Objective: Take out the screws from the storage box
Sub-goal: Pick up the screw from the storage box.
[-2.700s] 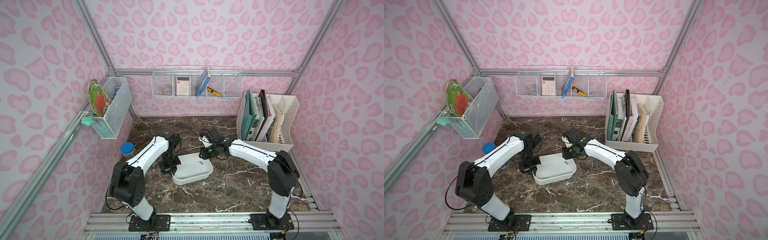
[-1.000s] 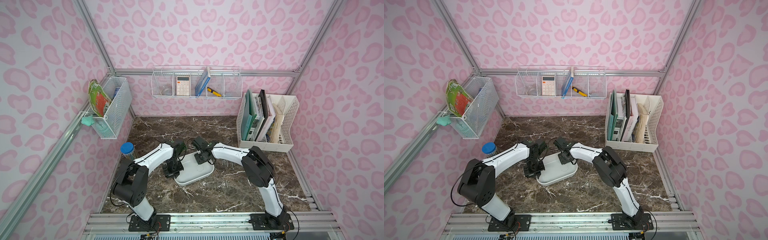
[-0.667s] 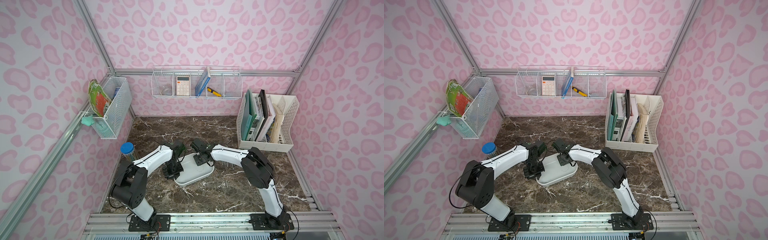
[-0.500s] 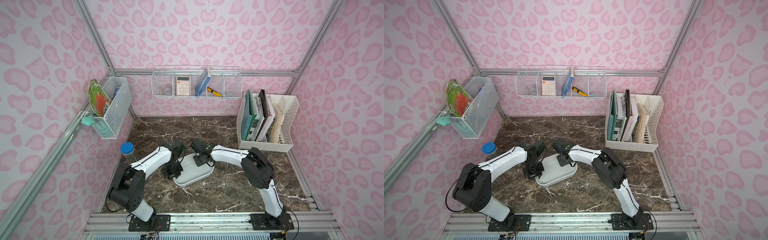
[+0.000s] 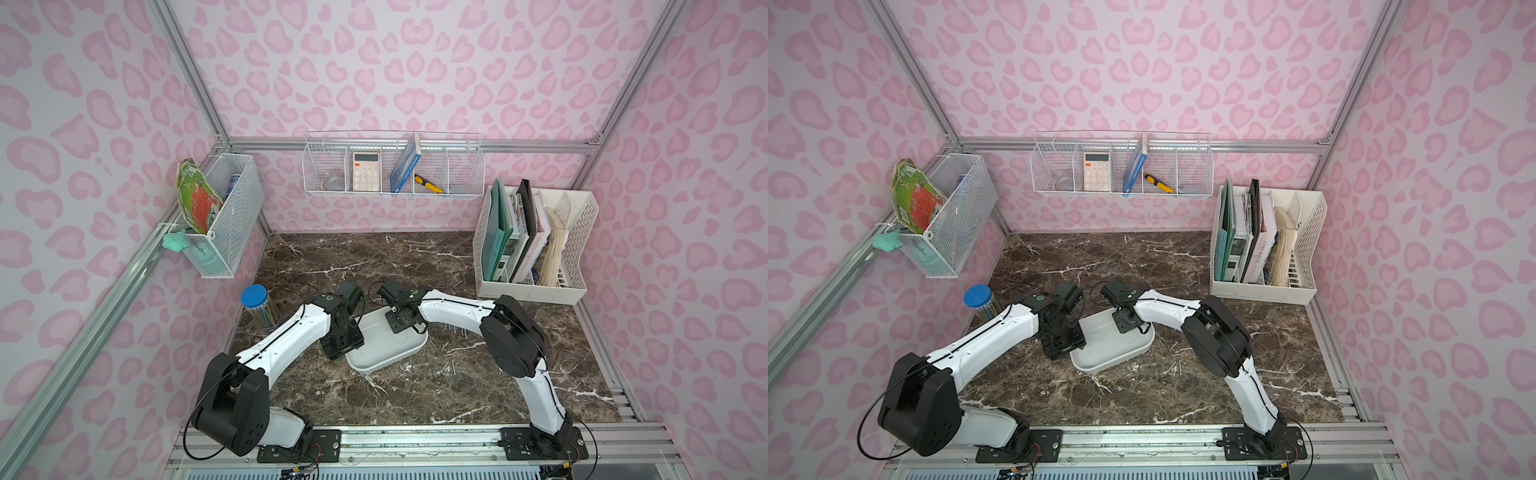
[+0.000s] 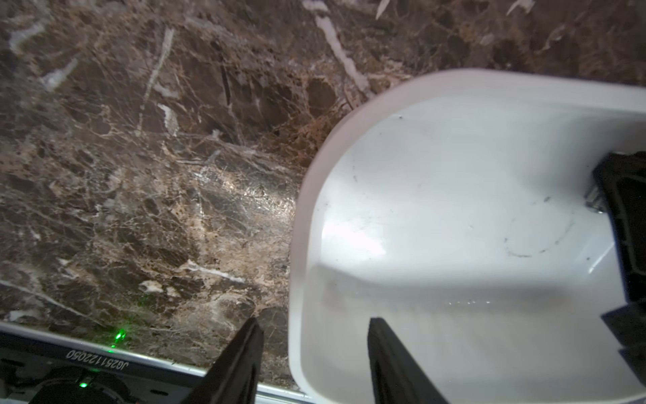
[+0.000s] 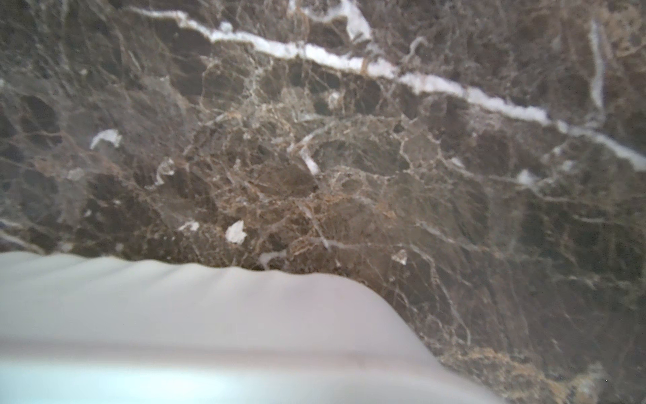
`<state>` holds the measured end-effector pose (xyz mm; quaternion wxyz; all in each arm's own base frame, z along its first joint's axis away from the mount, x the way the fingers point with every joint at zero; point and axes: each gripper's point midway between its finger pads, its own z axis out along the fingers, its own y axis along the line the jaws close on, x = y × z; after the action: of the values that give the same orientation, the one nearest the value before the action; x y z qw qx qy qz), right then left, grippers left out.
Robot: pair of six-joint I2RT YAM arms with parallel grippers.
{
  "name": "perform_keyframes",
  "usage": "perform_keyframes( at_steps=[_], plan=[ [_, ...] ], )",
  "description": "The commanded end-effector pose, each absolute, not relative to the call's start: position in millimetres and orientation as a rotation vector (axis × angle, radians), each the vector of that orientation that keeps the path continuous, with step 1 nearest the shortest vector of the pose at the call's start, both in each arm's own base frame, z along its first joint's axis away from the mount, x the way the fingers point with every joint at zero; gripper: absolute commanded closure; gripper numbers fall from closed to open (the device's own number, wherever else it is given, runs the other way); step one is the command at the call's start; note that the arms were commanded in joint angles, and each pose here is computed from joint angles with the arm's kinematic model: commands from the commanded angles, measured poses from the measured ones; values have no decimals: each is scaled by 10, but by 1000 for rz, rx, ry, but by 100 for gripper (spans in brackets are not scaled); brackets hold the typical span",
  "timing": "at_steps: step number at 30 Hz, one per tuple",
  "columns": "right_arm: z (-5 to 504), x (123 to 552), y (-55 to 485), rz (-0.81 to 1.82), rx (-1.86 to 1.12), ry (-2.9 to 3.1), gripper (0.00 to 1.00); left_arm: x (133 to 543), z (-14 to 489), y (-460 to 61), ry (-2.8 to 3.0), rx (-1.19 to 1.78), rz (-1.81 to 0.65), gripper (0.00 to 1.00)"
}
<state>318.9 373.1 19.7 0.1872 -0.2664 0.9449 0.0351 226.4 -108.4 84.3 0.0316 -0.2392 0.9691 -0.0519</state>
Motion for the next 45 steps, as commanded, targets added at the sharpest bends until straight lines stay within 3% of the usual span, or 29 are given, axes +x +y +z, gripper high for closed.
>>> perform_keyframes(
  at_steps=[1, 17, 26, 30, 35, 45],
  plan=[
    [55, 2871, 3421, -16, -809, 2822, 100, 2307, 890, -1055, 2933, -759, -173, 46],
    [210, 2950, 3431, -18, -771, 2791, 99, 2278, 878, -1011, 2897, -790, -194, 46],
    [75, 2868, 3372, -31, -770, 2836, 85, 2274, 858, -1029, 2906, -793, -203, 47],
    [-17, 2810, 3318, -47, -768, 2862, 83, 2257, 832, -1028, 2906, -797, -208, 47],
    [-21, 2814, 3321, -42, -763, 2857, 96, 2239, 765, -1029, 2920, -809, -199, 48],
    [260, 3024, 3503, 43, -718, 2780, 98, 2238, 774, -998, 2915, -797, -178, 47]
  ],
)
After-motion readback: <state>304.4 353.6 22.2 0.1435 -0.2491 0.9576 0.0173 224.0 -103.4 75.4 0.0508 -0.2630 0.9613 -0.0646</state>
